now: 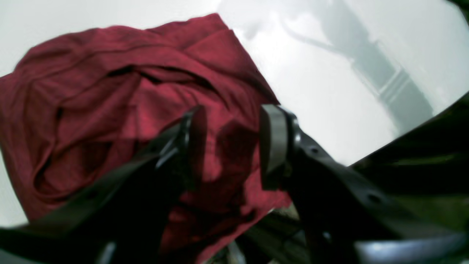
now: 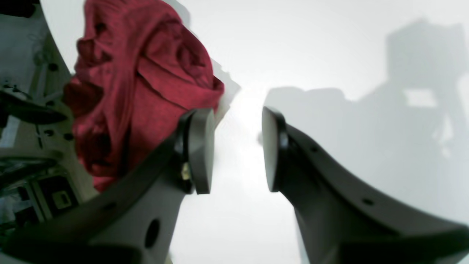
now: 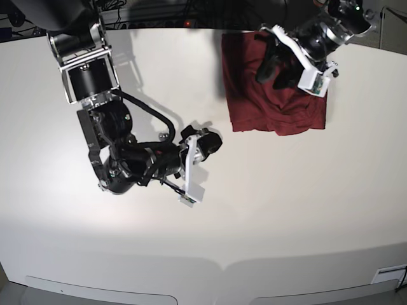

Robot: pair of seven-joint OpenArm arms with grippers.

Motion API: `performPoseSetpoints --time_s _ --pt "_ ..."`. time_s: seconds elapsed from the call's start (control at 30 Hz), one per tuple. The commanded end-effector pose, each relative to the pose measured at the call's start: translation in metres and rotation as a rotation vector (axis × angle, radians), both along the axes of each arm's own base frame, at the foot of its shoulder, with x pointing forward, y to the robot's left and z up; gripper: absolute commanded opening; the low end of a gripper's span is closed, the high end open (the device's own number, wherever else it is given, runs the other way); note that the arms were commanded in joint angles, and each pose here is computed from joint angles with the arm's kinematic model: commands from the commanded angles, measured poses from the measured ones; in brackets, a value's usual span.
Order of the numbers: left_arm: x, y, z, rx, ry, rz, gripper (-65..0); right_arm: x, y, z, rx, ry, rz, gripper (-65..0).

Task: Fold the T-shirt properly
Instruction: 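Press the folded bundle with the left gripper and tuck its edges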

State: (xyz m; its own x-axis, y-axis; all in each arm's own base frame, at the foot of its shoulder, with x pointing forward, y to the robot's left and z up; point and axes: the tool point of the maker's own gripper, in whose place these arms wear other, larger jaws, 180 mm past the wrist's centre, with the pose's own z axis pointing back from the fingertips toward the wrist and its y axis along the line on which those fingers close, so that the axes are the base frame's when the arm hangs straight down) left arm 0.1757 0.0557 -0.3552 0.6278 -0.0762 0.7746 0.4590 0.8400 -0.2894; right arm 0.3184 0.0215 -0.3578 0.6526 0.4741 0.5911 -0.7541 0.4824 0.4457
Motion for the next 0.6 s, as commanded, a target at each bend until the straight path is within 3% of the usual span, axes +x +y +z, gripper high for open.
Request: performPoseSetpoints --time_s 0.0,0.2,0.47,0.57 --pt "0.006 -0.003 0.01 -0.014 -0.044 0.015 -42.2 0.012 0.005 0.018 0.042 -0.05 -0.001 -43.0" --pt "0.016 0.014 0.0 0.138 -0.076 0.111 -42.2 0.012 0.005 0.018 0.042 -0.05 0.0 -43.0" --pt "0.007 -0.003 -0.005 0.118 -0.036 0.069 -42.3 0.012 0.005 0.019 0.044 -0.051 -0.001 -43.0" --pt "0.001 -0.019 -0.006 0.116 -0.037 0.022 -49.2 0.012 0.005 0.019 0.044 -0.051 -0.001 -43.0"
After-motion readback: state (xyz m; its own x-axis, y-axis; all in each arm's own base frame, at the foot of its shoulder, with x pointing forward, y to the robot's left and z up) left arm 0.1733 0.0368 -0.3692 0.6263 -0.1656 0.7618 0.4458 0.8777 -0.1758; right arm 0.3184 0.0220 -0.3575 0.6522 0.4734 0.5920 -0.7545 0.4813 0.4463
